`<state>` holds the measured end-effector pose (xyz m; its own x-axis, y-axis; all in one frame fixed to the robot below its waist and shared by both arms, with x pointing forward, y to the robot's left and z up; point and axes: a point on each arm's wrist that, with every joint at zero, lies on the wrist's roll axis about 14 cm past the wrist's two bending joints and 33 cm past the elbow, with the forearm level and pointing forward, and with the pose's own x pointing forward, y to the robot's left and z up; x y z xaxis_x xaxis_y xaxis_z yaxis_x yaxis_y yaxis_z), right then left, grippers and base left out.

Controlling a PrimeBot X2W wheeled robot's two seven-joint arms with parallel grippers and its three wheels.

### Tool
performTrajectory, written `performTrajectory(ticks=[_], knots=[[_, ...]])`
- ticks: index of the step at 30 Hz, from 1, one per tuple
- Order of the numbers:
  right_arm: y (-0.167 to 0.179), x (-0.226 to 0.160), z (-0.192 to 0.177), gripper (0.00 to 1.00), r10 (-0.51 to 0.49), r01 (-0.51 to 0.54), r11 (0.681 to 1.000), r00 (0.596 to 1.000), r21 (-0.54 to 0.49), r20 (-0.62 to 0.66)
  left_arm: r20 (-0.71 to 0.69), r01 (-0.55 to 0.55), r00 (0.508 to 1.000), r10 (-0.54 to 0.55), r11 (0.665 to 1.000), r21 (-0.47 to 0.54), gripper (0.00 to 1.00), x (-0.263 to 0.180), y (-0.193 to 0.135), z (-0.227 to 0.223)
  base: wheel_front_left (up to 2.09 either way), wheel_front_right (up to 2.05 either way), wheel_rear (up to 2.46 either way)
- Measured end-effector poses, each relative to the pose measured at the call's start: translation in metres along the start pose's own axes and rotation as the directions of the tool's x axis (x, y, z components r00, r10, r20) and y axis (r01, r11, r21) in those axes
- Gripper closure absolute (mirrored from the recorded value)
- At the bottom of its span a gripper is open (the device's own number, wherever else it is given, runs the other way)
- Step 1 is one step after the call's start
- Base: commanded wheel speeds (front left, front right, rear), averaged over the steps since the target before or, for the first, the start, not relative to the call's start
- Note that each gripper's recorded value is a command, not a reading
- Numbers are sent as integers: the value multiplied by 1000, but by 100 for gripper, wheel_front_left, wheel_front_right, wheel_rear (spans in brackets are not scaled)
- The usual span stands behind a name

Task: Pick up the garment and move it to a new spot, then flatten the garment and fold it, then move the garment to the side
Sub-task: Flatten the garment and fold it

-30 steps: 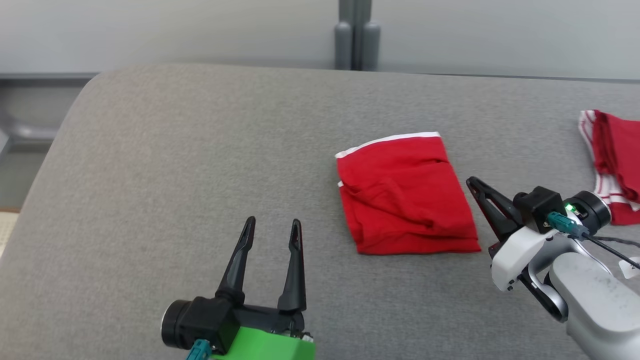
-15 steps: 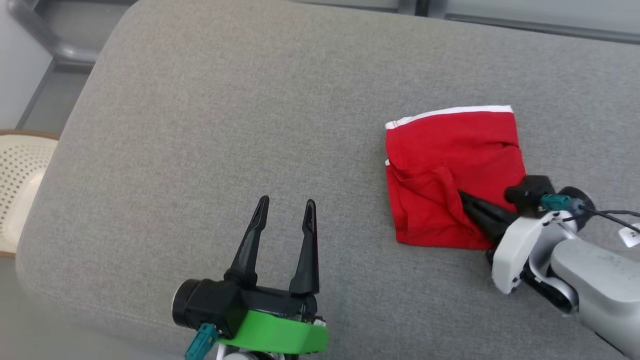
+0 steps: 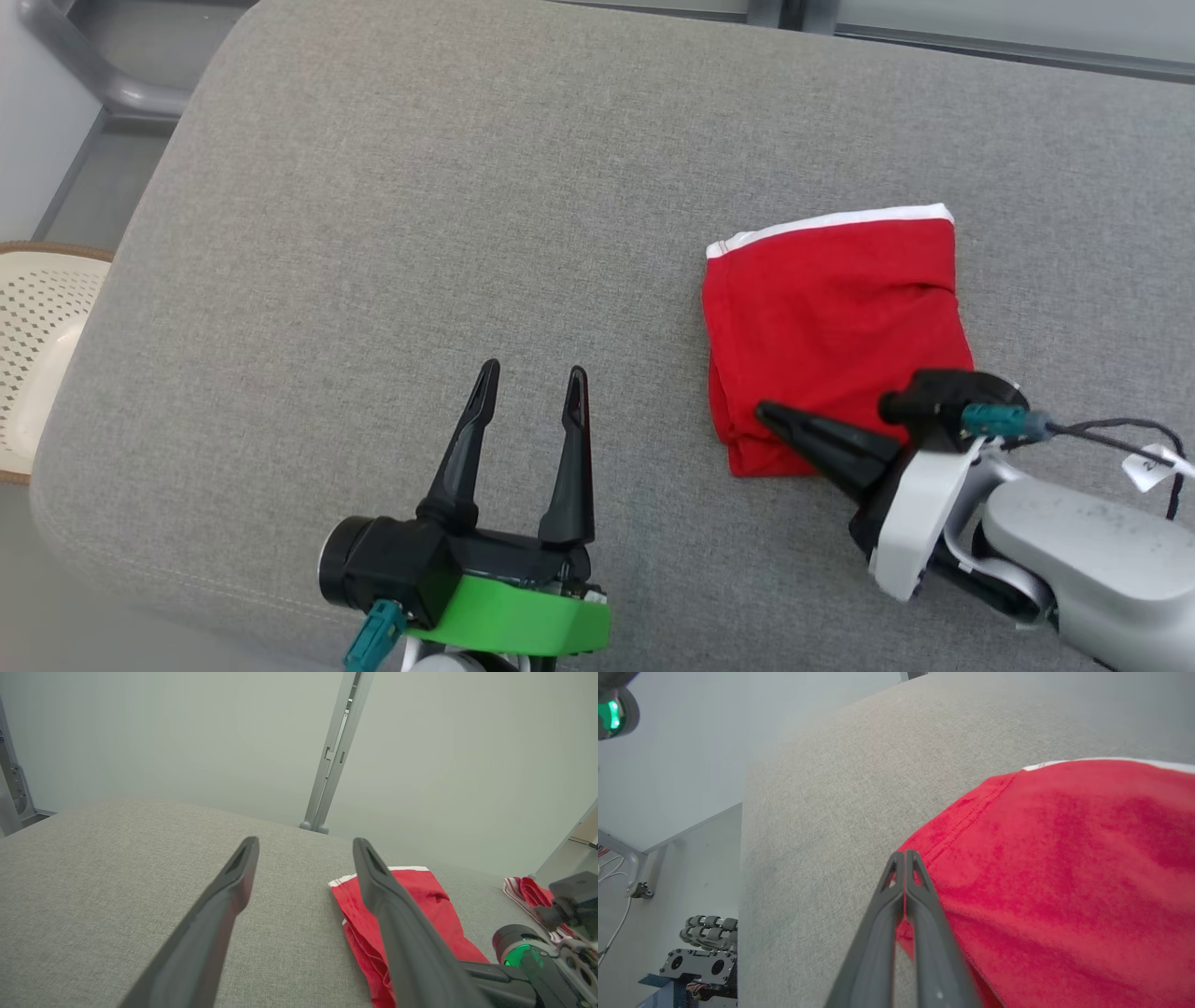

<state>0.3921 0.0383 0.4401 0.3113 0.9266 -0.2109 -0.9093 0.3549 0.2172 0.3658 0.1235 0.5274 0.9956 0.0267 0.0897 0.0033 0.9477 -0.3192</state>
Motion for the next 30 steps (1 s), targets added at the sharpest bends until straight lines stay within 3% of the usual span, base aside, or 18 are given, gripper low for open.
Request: performTrajectory(ticks=[3, 7, 12, 16, 18, 19, 20, 21, 26, 30], knots=[[-21, -3, 17, 100, -60, 62, 996, 997, -58, 41, 6, 6, 1000, -6, 1000, -2, 0, 0, -2, 2, 0, 0, 0], [-25, 1, 5, 100, -82, 82, 994, 997, -74, 10, 5, 14, 1000, -14, 1000, -3, 0, -2, -3, 2, 0, 0, 0], [11, 17, -17, 100, -17, 17, 1000, 999, -8, -27, 9, 6, 1000, -6, 1000, 3, 0, -6, 0, 4, 0, 0, 0], [45, 24, -11, 100, 37, -38, 998, 999, 43, 8, 22, -15, 1000, 15, 1000, 13, 0, -13, 6, 9, 0, 0, 0], [51, 23, 0, 75, 28, -31, 998, 998, 53, 51, 31, -32, 999, 32, 999, 16, 0, -17, 10, 11, 0, 0, 0], [51, 21, 8, 51, 12, -16, 999, 997, 48, 81, 36, -41, 999, 41, 999, 17, 0, -19, 13, 13, 0, 0, 0], [48, 18, 17, 15, -13, 8, 999, 993, 41, 115, 43, -52, 998, 52, 998, 18, 0, -22, 16, 15, 0, 0, 0], [44, 13, 25, 0, -48, 43, 998, 988, 34, 148, 53, -66, 996, 65, 998, 19, 0, -24, 19, 18, 0, 0, 0], [30, -23, 44, 0, -223, 227, 974, 939, 17, 262, 112, -115, 988, 111, 993, 38, 0, -36, 34, 36, 0, 0, 0], [13, -64, 58, 0, -386, 404, 914, 854, 21, 348, 138, -103, 986, 93, 993, 63, 0, -40, 33, 43, 0, 0, 0]])
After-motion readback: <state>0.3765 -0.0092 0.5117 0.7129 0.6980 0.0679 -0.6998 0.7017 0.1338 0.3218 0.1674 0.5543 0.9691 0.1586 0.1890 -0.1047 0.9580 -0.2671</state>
